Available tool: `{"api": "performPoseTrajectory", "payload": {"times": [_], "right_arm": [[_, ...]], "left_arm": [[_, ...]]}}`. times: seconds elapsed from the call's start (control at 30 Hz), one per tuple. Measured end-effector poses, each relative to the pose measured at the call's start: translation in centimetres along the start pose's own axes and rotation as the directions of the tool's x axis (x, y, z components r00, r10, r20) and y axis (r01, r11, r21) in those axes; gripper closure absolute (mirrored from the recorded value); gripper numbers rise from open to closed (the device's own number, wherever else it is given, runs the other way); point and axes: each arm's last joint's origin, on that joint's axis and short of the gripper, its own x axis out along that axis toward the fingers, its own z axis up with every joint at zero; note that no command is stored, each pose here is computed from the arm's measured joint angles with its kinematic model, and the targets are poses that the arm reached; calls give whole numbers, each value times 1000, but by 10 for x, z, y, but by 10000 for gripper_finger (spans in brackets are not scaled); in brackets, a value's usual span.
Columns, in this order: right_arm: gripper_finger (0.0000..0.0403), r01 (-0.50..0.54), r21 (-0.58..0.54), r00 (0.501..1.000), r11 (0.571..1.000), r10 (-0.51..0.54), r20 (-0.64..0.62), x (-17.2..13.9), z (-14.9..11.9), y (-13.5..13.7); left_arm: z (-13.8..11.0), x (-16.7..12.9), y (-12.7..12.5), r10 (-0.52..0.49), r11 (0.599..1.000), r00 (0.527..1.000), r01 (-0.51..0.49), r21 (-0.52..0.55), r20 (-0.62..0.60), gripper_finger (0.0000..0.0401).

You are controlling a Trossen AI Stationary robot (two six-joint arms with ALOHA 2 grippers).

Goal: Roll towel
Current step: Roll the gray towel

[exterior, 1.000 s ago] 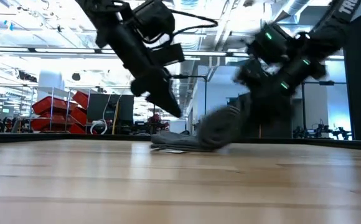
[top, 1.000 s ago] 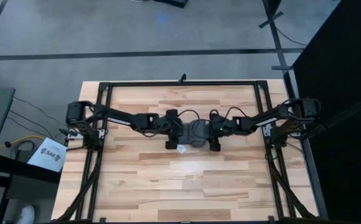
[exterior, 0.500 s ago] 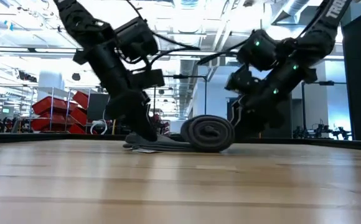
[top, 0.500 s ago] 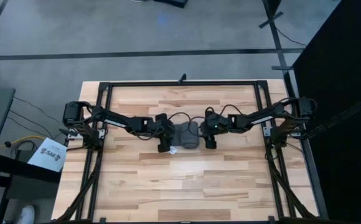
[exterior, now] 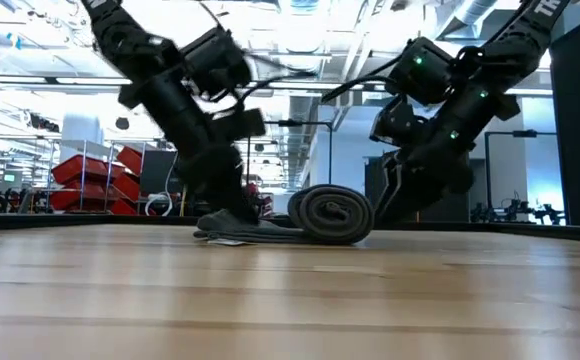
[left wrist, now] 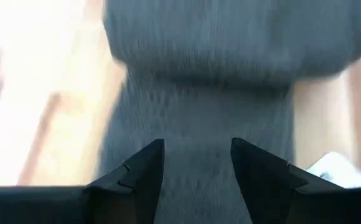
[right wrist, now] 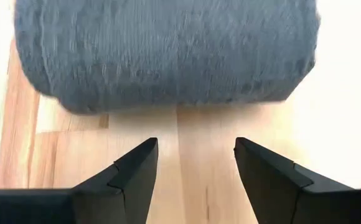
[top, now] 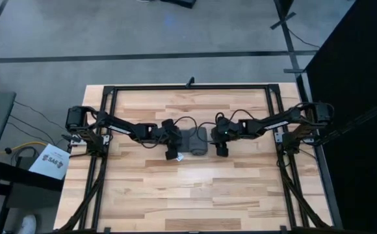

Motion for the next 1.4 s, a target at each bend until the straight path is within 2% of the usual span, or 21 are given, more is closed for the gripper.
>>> {"api": "performPoseTrajectory", "payload": {"times": [0.17, 0.33, 0.5, 0.6, 0.73, 1.07, 1.4], "right_arm": [[200, -3, 22, 1000, 1000, 3, -23, 2, -8, 1], [200, -7, 43, 999, 999, 8, -31, 2, -10, 3], [200, -21, 29, 999, 999, 22, -27, 2, -11, 9], [200, -17, 68, 1000, 998, 18, -12, 4, -20, 7], [200, -12, 91, 999, 996, 8, 42, 4, -30, 8], [200, 8, 126, 997, 992, -18, 71, 5, -35, -3], [200, -2, 70, 992, 998, -8, 130, -6, -26, 0]], "left_arm": [[37, -21, 4, 0, 999, 999, -2, 42, 40, 228], [52, -18, 4, 6, 992, 984, -28, 122, 179, 228], [38, 17, -2, 5, 983, 992, -27, 181, 124, 228], [24, 39, -5, 4, 982, 998, -14, 187, 55, 228], [13, 59, -9, 5, 984, 1000, -9, 179, 21, 228], [12, 85, -17, -17, 997, 980, 2, 74, 196, 228], [21, 84, -17, -23, 997, 964, 1, 81, 263, 228]]}}
